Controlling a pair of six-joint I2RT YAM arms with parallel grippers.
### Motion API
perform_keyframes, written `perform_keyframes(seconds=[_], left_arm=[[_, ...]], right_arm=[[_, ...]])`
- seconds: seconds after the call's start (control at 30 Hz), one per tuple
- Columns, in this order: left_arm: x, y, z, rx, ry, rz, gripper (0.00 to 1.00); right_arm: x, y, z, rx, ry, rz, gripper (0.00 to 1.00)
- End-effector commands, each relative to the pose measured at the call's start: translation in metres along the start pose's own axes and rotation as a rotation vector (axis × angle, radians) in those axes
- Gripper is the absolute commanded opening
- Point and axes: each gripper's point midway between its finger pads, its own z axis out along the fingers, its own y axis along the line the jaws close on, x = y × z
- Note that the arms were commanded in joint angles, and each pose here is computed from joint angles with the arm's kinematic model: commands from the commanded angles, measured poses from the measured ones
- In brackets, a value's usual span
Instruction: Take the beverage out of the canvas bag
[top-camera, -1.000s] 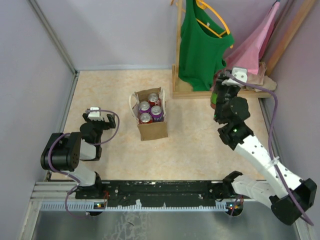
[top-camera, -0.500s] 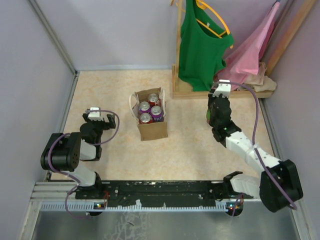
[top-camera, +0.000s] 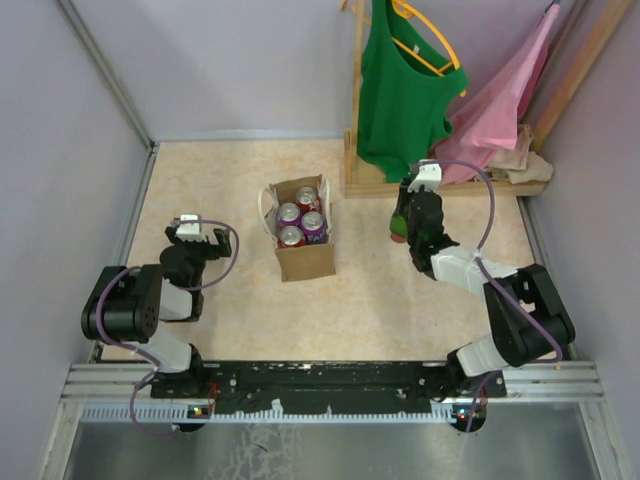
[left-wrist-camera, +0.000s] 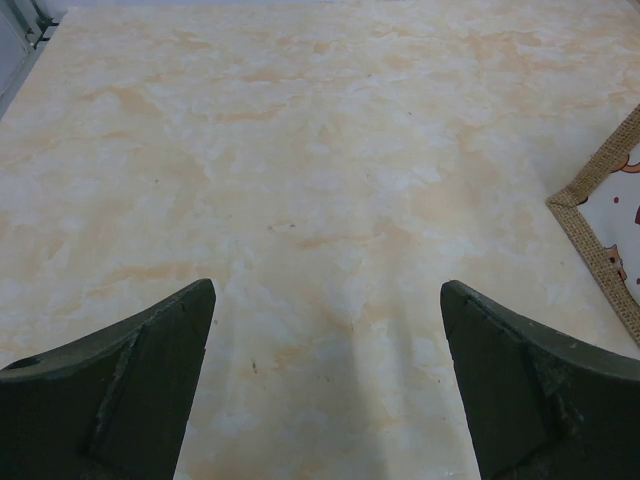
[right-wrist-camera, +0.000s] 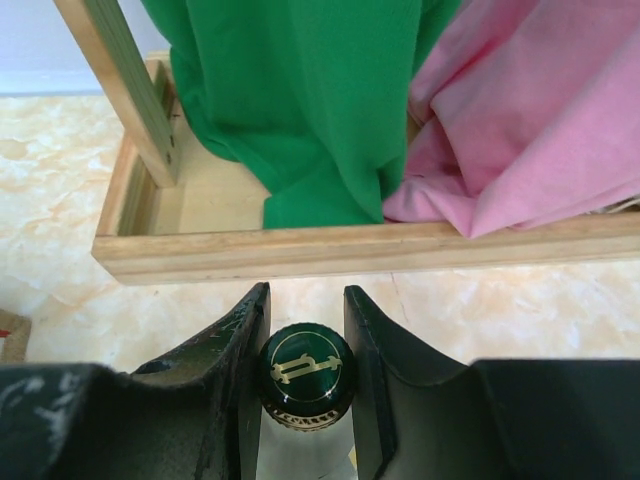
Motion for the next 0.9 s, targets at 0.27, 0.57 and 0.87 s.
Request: perform_keyframes(seconds=[0.27,0.57,0.87], left_arm=[[-0.004,-0.001,0.003,0.009,-0.015,0.004,1.0],[-0.003,-0.001,0.003,0.011,-0.012,0.005,1.0],[-0.004,-0.001,0.003,0.011,-0.014,0.005,1.0]], right_arm=[[-0.068,0.012,0.002,-0.063,-0.252,0.136,0.36],[-0.072,0.014,-0.003,-0.069,-0.237,0.102,0.99],[-0.205,0.052,-0.075,-0.144,-0.405,0.082,0.94]])
